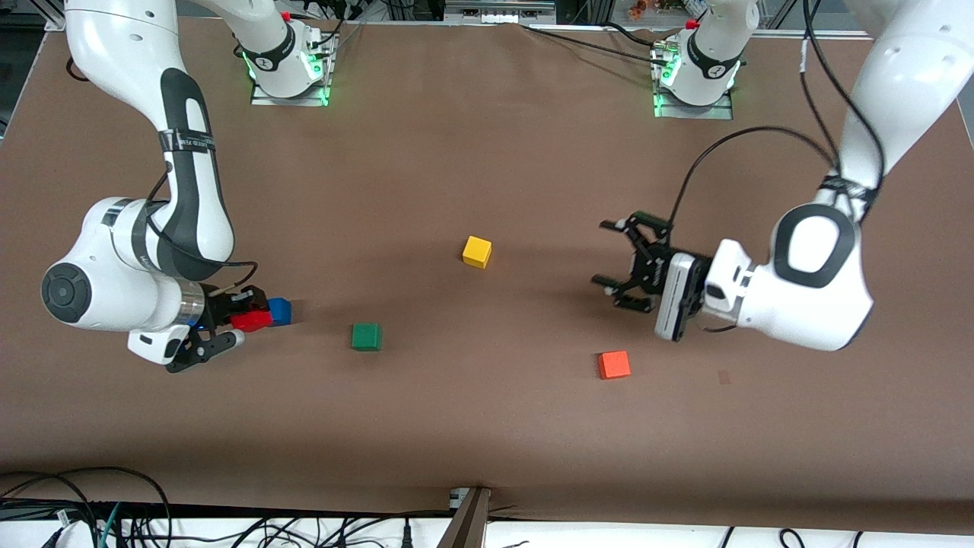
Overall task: Pass red block to right arm, stack on blue
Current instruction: 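Carry the red cube with the right gripper over the blue cube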
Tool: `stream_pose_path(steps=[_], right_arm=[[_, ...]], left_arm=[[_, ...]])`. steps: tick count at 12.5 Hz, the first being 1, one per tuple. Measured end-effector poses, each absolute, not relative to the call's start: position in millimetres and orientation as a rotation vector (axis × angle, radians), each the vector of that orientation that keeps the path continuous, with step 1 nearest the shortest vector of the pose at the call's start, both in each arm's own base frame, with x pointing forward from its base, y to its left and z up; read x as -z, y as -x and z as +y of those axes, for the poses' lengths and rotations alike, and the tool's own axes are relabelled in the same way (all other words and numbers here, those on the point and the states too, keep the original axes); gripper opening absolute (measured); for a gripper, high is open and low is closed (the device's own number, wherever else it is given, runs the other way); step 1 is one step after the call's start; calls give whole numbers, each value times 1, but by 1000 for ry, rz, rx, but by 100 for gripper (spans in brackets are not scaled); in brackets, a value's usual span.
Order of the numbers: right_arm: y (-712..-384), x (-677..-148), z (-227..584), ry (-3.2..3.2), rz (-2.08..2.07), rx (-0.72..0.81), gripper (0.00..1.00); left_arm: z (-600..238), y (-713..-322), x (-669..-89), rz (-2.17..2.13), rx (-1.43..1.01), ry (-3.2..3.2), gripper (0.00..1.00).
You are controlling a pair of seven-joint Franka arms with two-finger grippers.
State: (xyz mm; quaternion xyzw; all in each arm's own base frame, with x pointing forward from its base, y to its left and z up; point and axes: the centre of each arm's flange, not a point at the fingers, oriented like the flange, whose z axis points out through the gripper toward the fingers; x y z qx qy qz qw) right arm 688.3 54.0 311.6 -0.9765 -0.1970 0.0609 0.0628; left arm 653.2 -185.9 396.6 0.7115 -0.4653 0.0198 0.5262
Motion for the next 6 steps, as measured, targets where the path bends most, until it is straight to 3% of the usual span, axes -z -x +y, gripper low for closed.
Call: stream_pose_path(steps=[3, 6], right_arm=[[-681, -297, 42, 3030, -523, -167, 57], [-665, -289, 64, 3141, -474, -138, 57]], left_arm=[[-154, -621, -443, -1079, 294, -1953, 100], [-126, -604, -475, -988, 470, -2246, 100]])
